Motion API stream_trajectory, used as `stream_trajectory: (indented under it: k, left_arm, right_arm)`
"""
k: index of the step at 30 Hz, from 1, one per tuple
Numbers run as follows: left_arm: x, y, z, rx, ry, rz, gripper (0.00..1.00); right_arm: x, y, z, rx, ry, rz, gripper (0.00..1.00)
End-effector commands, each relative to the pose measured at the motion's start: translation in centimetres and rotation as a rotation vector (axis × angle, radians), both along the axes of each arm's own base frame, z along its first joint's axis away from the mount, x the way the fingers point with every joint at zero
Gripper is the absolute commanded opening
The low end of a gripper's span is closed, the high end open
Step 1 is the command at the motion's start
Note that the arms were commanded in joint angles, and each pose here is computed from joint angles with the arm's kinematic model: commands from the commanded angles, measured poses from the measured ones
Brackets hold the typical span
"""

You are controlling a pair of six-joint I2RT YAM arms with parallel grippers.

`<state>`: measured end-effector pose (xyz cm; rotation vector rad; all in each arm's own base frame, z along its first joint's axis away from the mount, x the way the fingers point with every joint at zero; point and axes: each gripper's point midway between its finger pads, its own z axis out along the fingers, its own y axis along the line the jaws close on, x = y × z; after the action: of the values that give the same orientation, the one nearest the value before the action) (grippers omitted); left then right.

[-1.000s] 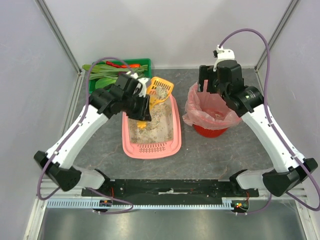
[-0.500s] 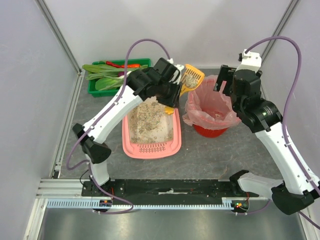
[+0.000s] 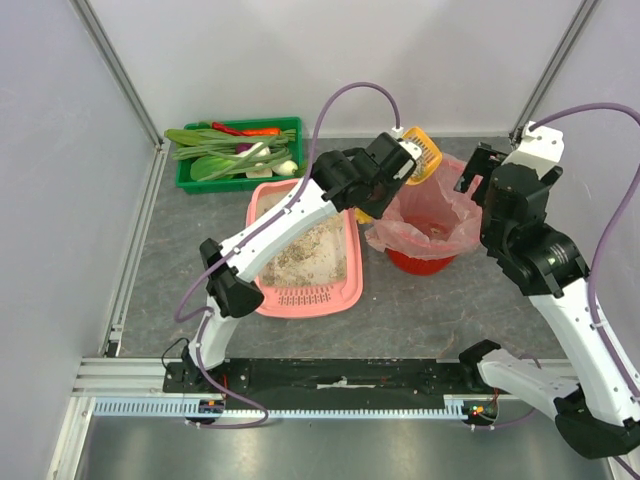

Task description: Clean the litter box

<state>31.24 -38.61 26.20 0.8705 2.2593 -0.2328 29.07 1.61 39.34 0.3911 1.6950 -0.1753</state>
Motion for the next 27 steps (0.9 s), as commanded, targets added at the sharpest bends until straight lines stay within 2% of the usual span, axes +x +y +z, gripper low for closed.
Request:
stream_trajectory:
  k: [1,6,10,15,19,22,27]
  left_arm:
    - [1.9,1.1,2.6,0.076,-0.186,0.000,0.02]
    - [1.2,1.5,2.7,0.206,-0.284,-0.065,0.02]
    - [1.3,1.5,3.7,0.352,-0.428,-0.152,0.02]
    - [1.4,0.7,4.9,0.385,-0.507,-0.172,0.02]
    - [1.9,0.3,6.0,0.507,-0.618,-0.218,0.02]
    - [2.1,0.2,6.3,0.566,-0.667,-0.233,0.02]
    - [2.1,0.9,5.8,0.614,-0.674,-0.240,0.02]
  right_arm:
    - [-0.5,-0.9,0.3,0.038,-0.051,-0.056,0.93]
    - [-0.3,-1.0,-1.5,0.018,-0.016,-0.067,0.93]
    - [-0.1,-0.7,-3.4,0.009,0.019,-0.060,0.93]
    - [-0.4,-0.6,-3.5,0.052,-0.007,-0.055,0.93]
    - [-0.7,-0.9,-3.6,0.050,-0.016,-0.065,0.94]
    - [-1.2,-1.4,-3.4,0.057,-0.033,-0.085,0.95]
    - [-1.8,-2.2,-2.9,0.065,-0.061,-0.115,0.95]
